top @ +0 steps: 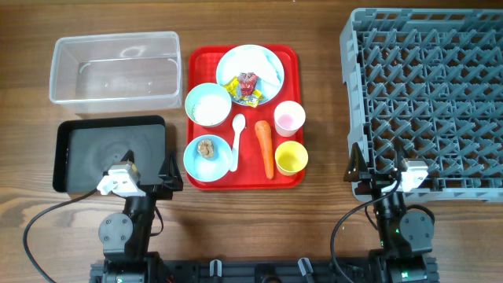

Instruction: Sort waste into correct bins and load items into the dishwasher rack

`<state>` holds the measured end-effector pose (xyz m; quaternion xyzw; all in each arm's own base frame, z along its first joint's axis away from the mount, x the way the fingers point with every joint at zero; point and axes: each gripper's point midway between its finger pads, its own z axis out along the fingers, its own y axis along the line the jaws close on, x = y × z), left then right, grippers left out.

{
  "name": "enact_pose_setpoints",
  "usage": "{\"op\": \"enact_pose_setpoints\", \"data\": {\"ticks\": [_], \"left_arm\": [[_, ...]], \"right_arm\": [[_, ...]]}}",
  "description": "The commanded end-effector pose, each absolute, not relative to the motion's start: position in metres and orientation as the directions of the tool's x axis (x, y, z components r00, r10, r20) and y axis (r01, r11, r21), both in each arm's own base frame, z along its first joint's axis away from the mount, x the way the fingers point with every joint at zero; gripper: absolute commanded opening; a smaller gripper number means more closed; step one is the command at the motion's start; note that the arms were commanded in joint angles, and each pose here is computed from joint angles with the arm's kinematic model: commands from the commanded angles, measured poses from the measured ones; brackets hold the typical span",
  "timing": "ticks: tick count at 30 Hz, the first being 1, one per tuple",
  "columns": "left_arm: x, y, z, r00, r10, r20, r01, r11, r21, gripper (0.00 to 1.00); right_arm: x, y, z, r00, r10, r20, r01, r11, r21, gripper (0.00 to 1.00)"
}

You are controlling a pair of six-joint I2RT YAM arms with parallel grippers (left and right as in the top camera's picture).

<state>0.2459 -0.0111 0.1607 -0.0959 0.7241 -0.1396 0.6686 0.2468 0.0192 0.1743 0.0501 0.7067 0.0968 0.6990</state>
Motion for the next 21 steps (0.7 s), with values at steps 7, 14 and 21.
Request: {"op": "enact_pose_setpoints", "data": {"ticks": [7,14,21], "left_arm": [[0.2459,-0.0105,0.1582,-0.087,-0.303,-0.949,0.049,0.95,-0.308,1.0],[0.2459,-0.0105,0.1584,-0.087,-0.303,-0.949,0.049,0.95,-0.308,1.0],[0.2459,-0.0105,0.1583,-0.087,-0.303,-0.949,0.049,0.95,-0.308,1.0]], "right_arm": [[0.2468,0.0171,0.1762,-0.006,0.21,-0.978,-0.053,0.976,0.21,1.0],[0.2468,0.0171,0.1762,-0.007,0.211,-0.977,-0.053,0.976,0.211,1.0],[0.2462,0.025,0.1764,-0.016,0.211,-0.977,-0.098,0.973,0.211,1.0]]}}
